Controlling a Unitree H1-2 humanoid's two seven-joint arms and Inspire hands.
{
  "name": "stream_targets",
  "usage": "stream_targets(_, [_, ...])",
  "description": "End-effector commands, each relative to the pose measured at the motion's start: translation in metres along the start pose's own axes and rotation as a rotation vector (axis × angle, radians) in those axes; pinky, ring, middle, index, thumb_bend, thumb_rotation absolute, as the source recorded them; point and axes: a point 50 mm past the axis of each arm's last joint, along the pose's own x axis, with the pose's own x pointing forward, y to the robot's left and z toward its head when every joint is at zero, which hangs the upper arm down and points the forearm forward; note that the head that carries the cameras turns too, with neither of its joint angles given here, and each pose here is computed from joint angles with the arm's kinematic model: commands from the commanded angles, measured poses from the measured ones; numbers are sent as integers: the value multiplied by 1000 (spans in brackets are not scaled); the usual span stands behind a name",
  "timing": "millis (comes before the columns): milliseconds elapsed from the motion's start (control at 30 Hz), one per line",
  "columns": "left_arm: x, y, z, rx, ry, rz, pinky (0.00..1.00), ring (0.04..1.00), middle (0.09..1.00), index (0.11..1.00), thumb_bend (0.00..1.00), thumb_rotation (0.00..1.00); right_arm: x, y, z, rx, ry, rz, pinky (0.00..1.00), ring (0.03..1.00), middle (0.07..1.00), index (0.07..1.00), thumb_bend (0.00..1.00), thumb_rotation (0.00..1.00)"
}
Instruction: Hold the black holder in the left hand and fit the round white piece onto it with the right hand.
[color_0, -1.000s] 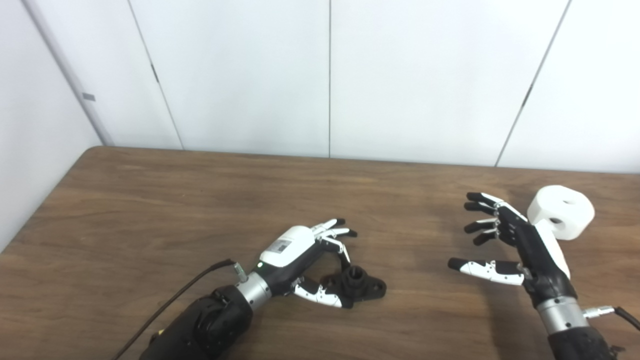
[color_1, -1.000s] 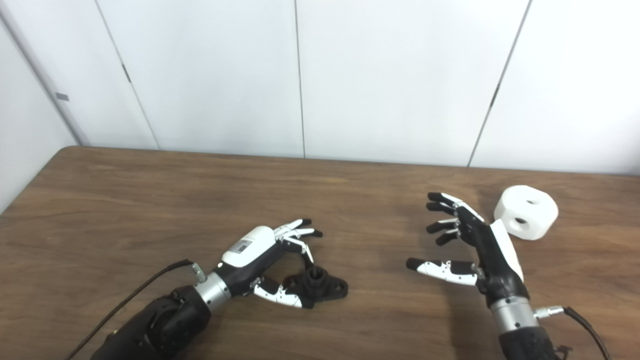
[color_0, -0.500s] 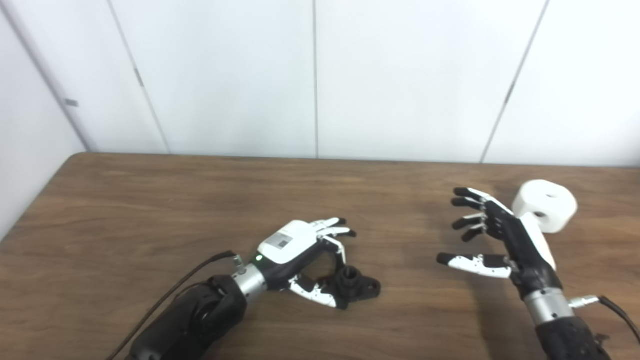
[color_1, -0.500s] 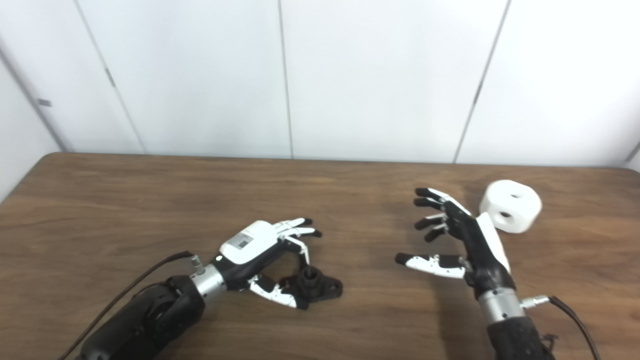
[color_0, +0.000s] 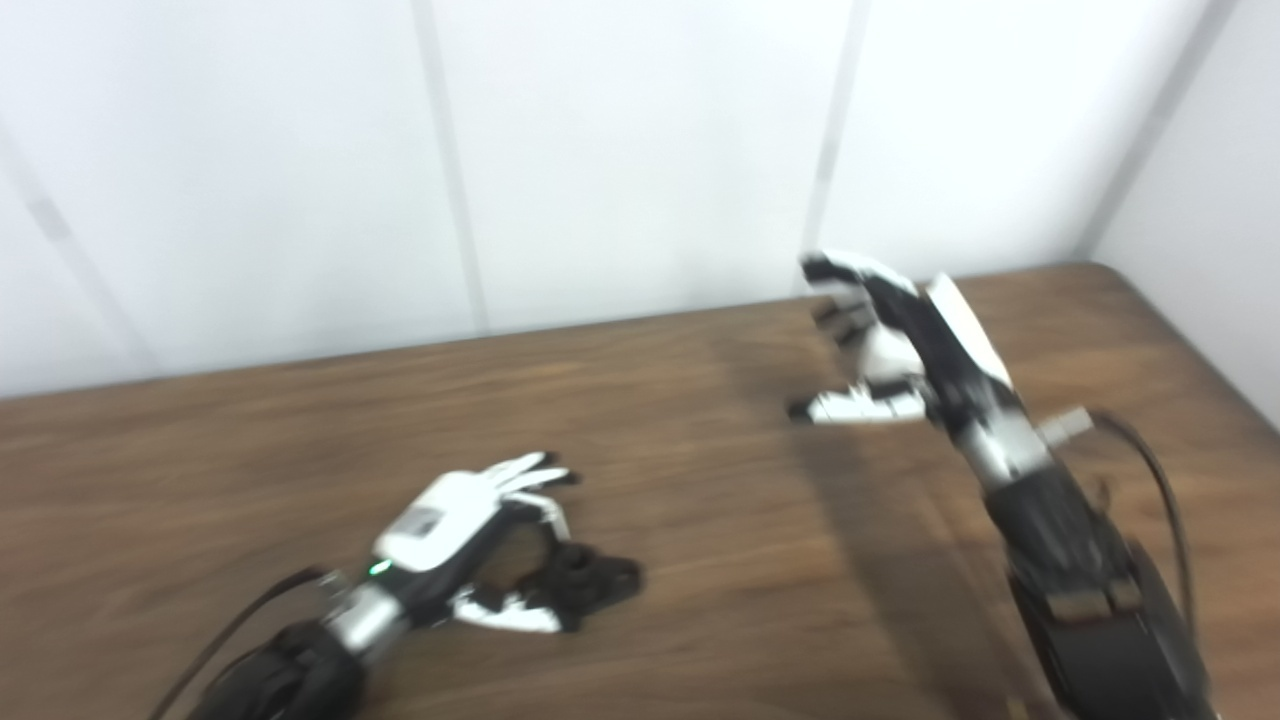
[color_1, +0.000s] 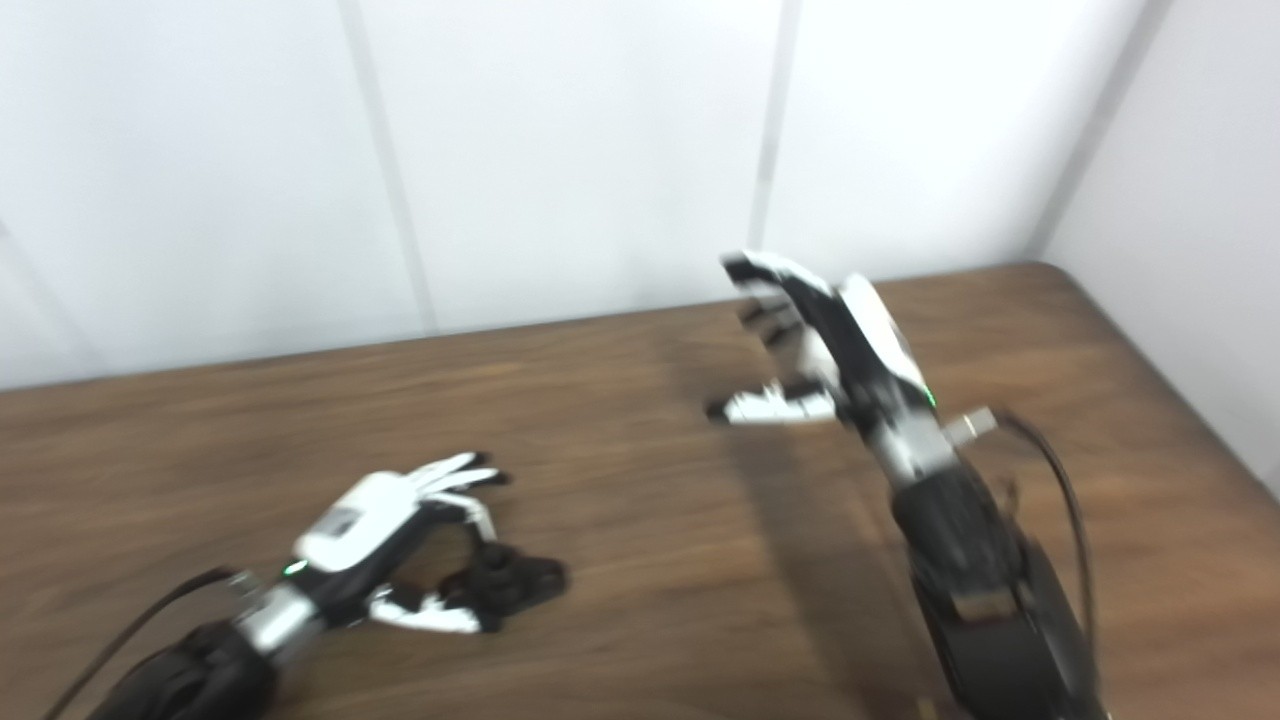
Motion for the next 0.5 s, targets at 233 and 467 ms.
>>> stream_targets(233, [-55, -53, -28, 0, 116, -229, 892, 917, 849, 484, 522, 50, 40, -94, -2, -255, 37, -196, 597, 753, 813, 820, 730, 238])
stream_targets(467, [-57, -57, -31, 9, 109, -233, 898, 921, 852, 484, 523, 53, 44, -131, -26, -296, 136, -101, 676, 857, 906, 851, 788, 271])
